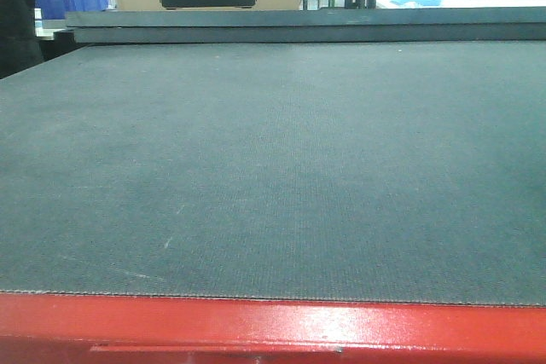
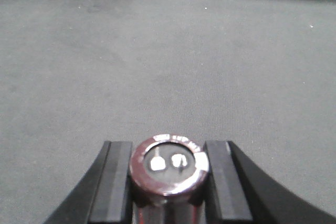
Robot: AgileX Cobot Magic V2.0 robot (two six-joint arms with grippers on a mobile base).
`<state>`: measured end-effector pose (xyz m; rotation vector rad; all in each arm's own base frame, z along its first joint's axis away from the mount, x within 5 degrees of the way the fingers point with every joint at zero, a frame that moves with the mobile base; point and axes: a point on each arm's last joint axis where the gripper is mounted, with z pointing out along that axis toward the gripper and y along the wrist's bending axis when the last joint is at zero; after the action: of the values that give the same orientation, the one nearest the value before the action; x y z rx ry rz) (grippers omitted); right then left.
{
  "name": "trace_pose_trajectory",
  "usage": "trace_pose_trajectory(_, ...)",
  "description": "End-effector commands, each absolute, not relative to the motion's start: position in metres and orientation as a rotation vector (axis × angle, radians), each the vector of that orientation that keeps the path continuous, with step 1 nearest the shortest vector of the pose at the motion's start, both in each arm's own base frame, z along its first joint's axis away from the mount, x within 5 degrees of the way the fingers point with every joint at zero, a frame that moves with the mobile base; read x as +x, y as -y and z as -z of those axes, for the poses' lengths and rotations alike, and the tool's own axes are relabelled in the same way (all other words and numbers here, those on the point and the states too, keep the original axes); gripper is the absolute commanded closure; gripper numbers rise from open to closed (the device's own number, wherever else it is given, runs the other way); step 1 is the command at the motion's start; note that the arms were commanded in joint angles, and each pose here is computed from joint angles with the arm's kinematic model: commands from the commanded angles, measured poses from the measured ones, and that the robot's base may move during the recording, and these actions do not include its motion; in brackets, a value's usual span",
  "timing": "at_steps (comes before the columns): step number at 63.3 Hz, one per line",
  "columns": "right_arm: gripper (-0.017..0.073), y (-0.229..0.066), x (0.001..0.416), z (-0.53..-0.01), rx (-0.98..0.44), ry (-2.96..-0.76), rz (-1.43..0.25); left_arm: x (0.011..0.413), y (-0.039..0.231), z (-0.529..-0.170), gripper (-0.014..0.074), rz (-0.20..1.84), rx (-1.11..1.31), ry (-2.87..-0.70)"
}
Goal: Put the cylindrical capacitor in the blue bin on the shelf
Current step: 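Lift both held cylinders off the table, then drive the base away from the table toward the blue bin shelf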
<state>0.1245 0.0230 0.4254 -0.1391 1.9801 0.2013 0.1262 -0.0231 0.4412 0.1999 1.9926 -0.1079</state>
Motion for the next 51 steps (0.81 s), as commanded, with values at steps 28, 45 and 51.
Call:
trace_pose_trajectory(28, 0.0721, -0.0229, 0.1240, -0.4287, -0.137, -1.939, -0.201, 0.1254, 0.0229, -0.4443, 0.0705, 0.114, 0.191, -1.960)
trace_pose_trajectory(45, 0.0721, -0.0229, 0.1240, -0.4287, -0.137, -1.939, -0.201, 0.1254, 0.0229, -0.4443, 0.0705, 0.114, 0.191, -1.960)
trace_pose_trajectory(51, 0.0721, -0.0229, 0.1240, -0.4287, -0.137, -1.939, -0.201, 0.1254, 0.0229, -0.4443, 0.0705, 0.114, 0.191, -1.960)
